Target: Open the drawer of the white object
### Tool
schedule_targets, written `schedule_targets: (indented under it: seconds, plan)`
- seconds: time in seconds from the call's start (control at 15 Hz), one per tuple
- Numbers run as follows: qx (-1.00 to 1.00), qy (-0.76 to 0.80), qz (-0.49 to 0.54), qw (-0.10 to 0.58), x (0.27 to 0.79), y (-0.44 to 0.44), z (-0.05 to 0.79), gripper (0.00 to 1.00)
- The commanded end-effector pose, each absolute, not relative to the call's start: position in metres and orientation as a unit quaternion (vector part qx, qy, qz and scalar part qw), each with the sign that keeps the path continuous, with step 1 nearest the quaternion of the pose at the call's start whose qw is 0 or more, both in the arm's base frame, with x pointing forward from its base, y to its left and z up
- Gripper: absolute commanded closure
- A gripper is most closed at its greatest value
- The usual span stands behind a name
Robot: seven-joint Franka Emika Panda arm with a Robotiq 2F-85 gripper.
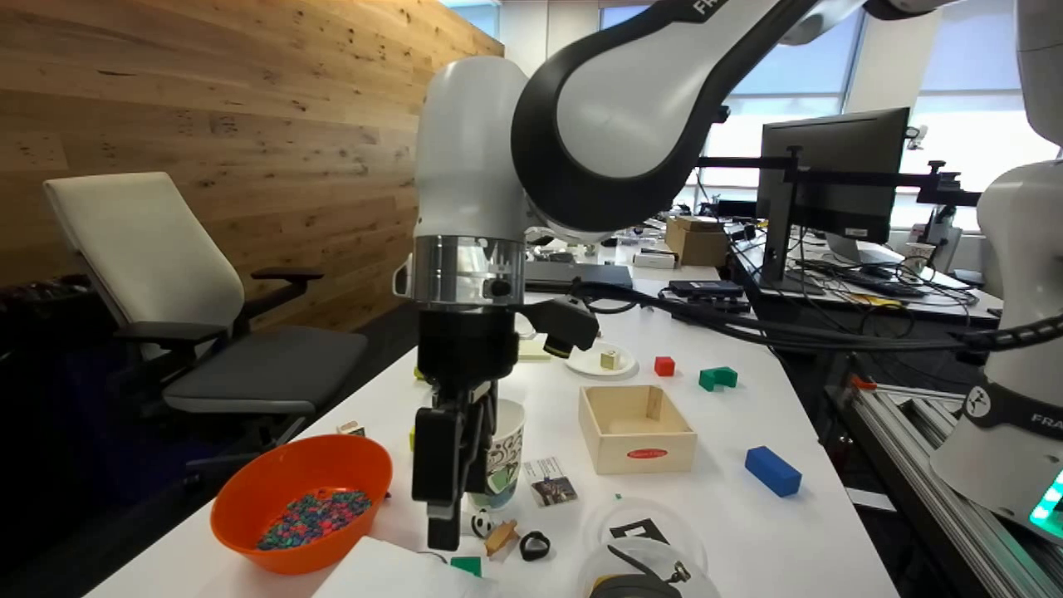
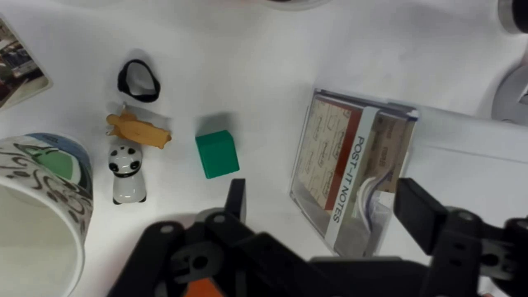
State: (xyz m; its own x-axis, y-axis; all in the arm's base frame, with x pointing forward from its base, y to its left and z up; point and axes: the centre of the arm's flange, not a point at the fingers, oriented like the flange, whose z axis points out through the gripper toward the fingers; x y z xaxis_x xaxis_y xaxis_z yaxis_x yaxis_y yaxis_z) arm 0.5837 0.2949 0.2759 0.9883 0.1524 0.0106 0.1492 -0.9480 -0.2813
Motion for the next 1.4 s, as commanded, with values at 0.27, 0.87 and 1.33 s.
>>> schedule_targets:
  seconds: [0.27,0.87,1.33]
  plan:
    - [-0.989,-0.071,0.005,0.133,0.581,0.294,0.282,0.02]
    - [-0.984,-0.068,0.018,0.161,0.586,0.29,0.267,0.02]
    - [-0.974,-0.042,0.016,0.22,0.598,0.269,0.259,0.04]
